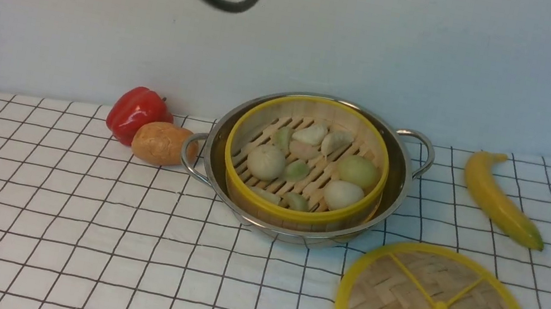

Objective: Place the steamer in the pot on the white tablecloth, and put the lid on the steamer.
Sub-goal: 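Move the gripper down to the bamboo steamer lid and grasp its center knob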

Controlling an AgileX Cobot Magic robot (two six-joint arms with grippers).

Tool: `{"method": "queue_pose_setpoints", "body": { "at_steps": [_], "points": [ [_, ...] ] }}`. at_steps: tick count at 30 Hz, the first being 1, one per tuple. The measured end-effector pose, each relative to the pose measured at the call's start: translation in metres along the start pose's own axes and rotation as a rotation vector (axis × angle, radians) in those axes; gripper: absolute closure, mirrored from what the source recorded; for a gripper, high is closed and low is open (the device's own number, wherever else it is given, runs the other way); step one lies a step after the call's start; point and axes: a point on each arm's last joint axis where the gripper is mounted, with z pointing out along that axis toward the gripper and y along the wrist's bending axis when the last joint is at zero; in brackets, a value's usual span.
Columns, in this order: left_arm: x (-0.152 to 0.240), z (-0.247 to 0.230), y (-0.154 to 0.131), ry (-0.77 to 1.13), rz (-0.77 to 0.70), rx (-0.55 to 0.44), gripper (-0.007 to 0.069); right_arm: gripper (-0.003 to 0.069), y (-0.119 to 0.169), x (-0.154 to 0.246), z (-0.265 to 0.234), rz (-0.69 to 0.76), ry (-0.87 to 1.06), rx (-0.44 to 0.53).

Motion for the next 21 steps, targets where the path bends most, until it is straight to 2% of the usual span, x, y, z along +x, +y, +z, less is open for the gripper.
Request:
{"method": "queue_pose_setpoints", "body": {
  "at_steps": [4,5,6,9,12,14,15,18,20,21],
  "points": [
    [0.043,-0.057,0.0,0.007,0.047,-0.059,0.0583,0.0419,0.002,-0.004,0.012,0.054,0.029,-0.063],
    [0.046,-0.058,0.0,0.016,0.048,-0.062,0.0583,0.0419,0.003,-0.005,0.013,0.057,0.03,-0.072],
    [0.067,-0.086,0.0,-0.004,0.062,-0.095,0.0583,0.0419,0.003,-0.007,0.021,0.072,0.053,-0.103],
    [0.099,-0.111,-0.002,-0.01,0.069,-0.115,0.0583,0.0419,0.002,-0.012,0.037,0.091,0.089,-0.157],
    [0.13,-0.14,-0.005,-0.06,0.07,-0.124,0.0583,0.0419,0.001,-0.014,0.054,0.114,0.145,-0.213],
    [0.163,-0.165,-0.009,-0.168,0.073,-0.135,0.0585,0.0419,-0.002,-0.012,0.075,0.135,0.227,-0.264],
    [0.163,-0.163,-0.009,-0.165,0.073,-0.134,0.0585,0.0419,-0.002,-0.012,0.075,0.131,0.226,-0.268],
    [0.209,-0.185,-0.014,-0.31,0.07,-0.147,0.0585,0.0419,0.002,-0.004,0.099,0.104,0.374,-0.339],
    [0.232,-0.188,-0.017,-0.355,0.056,-0.147,0.0585,0.0419,0.014,0.003,0.115,0.048,0.519,-0.387],
    [0.235,-0.185,-0.017,-0.351,0.052,-0.145,0.0585,0.0419,0.017,0.005,0.115,0.038,0.523,-0.39]
  ]
}}
